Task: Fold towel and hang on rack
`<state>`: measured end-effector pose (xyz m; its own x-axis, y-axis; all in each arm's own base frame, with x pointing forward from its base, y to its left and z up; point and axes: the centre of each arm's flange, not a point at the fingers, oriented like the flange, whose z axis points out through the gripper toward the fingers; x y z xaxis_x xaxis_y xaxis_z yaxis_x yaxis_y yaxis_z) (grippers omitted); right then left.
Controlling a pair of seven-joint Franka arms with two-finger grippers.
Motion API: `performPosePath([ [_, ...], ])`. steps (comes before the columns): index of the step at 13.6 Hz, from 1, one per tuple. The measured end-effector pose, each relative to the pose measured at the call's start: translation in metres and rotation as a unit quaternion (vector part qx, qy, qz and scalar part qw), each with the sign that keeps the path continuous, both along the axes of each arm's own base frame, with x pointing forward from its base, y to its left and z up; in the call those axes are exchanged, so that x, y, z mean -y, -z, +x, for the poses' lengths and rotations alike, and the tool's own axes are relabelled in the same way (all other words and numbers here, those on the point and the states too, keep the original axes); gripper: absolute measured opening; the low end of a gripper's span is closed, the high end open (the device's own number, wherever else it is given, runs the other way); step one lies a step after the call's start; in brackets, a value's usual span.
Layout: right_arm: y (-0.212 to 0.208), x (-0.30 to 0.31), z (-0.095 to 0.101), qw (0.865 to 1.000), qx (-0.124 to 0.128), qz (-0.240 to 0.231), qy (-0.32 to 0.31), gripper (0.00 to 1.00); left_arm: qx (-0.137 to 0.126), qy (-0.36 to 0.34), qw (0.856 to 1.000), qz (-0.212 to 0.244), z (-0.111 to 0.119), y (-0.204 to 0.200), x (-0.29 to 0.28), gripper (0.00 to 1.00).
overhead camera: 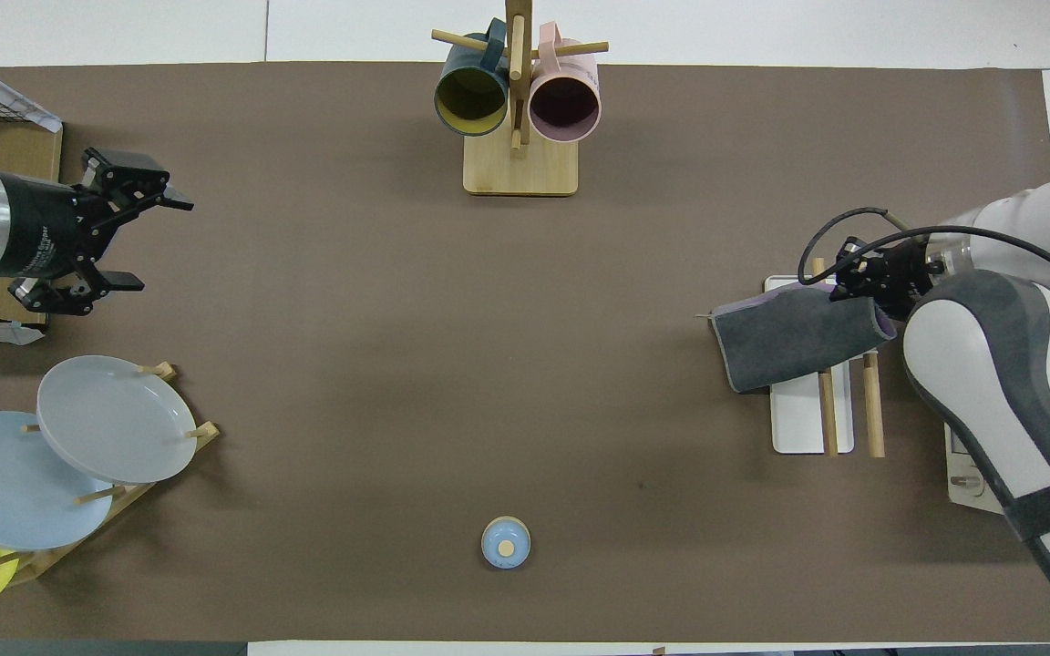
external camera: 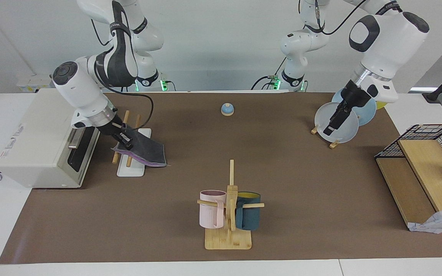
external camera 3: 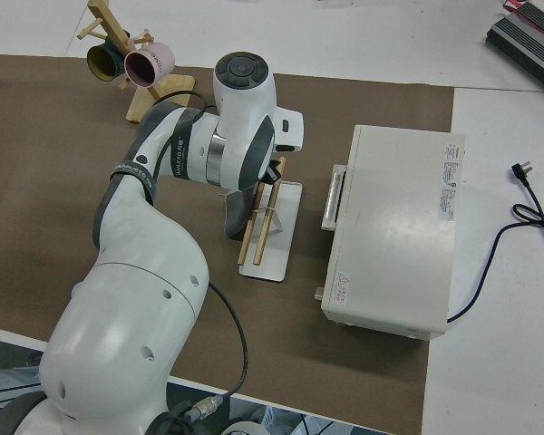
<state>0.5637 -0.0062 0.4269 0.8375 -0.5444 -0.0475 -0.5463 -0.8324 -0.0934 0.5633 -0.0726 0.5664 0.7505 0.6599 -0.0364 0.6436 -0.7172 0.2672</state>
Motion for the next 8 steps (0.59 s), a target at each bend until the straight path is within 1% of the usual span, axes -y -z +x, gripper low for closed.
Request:
performPosePath([
  [2, 0.0, 0.009, -0.001, 0.997, -0.001, -0.052, -0.056, 0.02, 0.007, 0.067, 0.997, 0.038, -0.001, 0.0, -0.01, 1.0],
  [3, -0.001, 0.011, -0.002, 0.995, -0.004, -0.066, -0.079, 0.02, 0.009, 0.104, 0.993, 0.054, -0.002, -0.001, -0.011, 1.0],
  [5, 0.0, 0.019, -0.004, 0.992, -0.01, -0.074, -0.105, 0.02, 0.005, 0.172, 0.981, 0.087, -0.004, -0.006, -0.017, 1.0],
  [7, 0.0, 0.035, -0.006, 0.99, -0.016, -0.075, -0.116, 0.02, -0.012, 0.232, 0.966, 0.118, -0.009, -0.017, -0.028, 1.0],
  [8, 0.001, 0.042, -0.007, 0.99, -0.017, -0.075, -0.12, 0.02, -0.022, 0.255, 0.958, 0.125, -0.011, -0.023, -0.033, 1.0],
])
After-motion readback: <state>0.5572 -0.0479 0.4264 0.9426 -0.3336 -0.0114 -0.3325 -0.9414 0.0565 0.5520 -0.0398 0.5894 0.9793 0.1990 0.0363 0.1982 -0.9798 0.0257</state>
